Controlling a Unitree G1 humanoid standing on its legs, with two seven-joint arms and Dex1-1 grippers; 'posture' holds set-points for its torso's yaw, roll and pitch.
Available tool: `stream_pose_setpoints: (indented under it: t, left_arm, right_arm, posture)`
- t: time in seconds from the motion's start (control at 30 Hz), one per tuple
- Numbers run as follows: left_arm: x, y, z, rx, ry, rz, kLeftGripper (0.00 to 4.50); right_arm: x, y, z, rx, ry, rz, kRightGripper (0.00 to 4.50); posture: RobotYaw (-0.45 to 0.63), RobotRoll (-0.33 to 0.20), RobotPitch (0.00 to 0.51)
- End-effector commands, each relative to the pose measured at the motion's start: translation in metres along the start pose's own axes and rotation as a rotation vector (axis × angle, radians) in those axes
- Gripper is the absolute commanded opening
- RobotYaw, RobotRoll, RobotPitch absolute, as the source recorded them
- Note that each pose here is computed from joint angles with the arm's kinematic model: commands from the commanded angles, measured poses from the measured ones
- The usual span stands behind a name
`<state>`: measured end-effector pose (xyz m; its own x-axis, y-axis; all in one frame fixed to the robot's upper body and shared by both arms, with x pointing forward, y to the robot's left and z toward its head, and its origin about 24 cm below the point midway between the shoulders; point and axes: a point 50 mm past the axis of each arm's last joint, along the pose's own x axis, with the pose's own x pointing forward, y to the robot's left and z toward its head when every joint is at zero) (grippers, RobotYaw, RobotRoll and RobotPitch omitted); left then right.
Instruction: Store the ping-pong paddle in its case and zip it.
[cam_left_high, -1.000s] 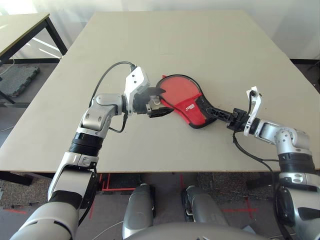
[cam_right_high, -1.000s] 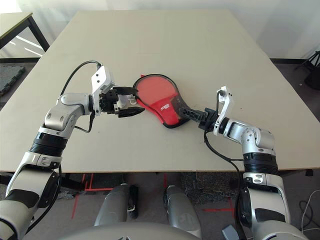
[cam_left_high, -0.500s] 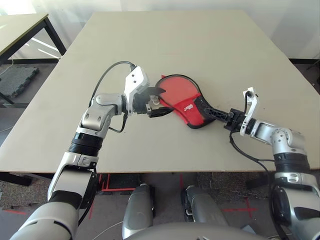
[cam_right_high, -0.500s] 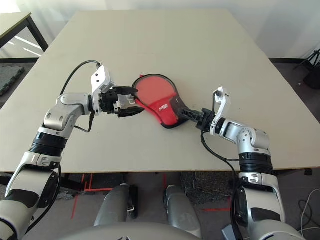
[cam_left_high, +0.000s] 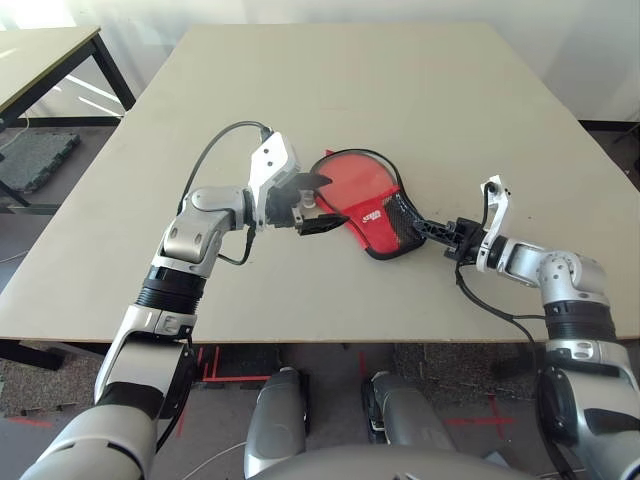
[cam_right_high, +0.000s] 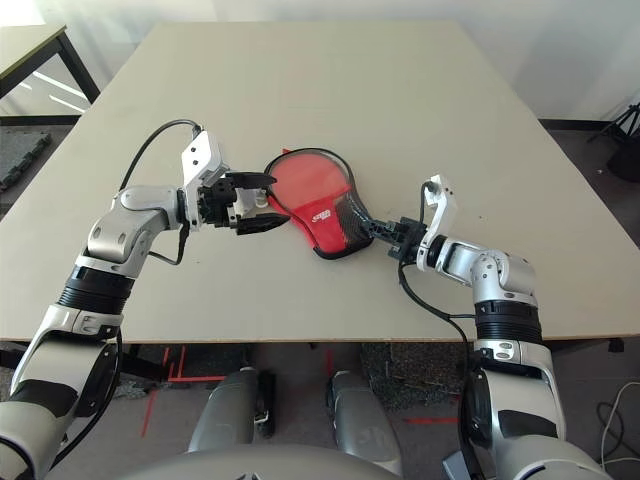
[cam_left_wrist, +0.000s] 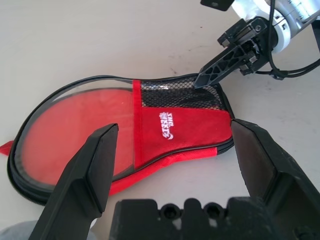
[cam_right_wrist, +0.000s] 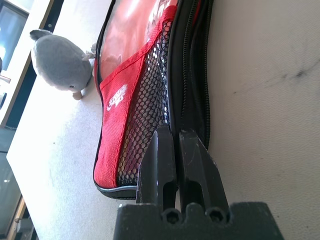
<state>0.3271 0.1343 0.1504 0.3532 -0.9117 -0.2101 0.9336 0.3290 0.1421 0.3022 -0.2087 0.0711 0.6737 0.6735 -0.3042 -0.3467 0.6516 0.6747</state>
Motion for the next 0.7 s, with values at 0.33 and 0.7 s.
stream_pose_setpoints:
  t: [0.33,0.7]
  left_arm:
    - [-0.001,-0.002,-0.004,-0.012,0.017,-0.016,4.5]
    - [0.001,-0.001,-0.004,-0.01,0.015,-0.027,4.5]
  right_arm:
    - [-0.05,-0.009,-0.026,0.092,0.066,-0.083,0.03]
    - [-0.086,-0.003,-0.035,0.11,0.105,-0.069,0.03]
  posture:
    - [0.08,0.0,0.131]
    - [0.07,0.0,0.129]
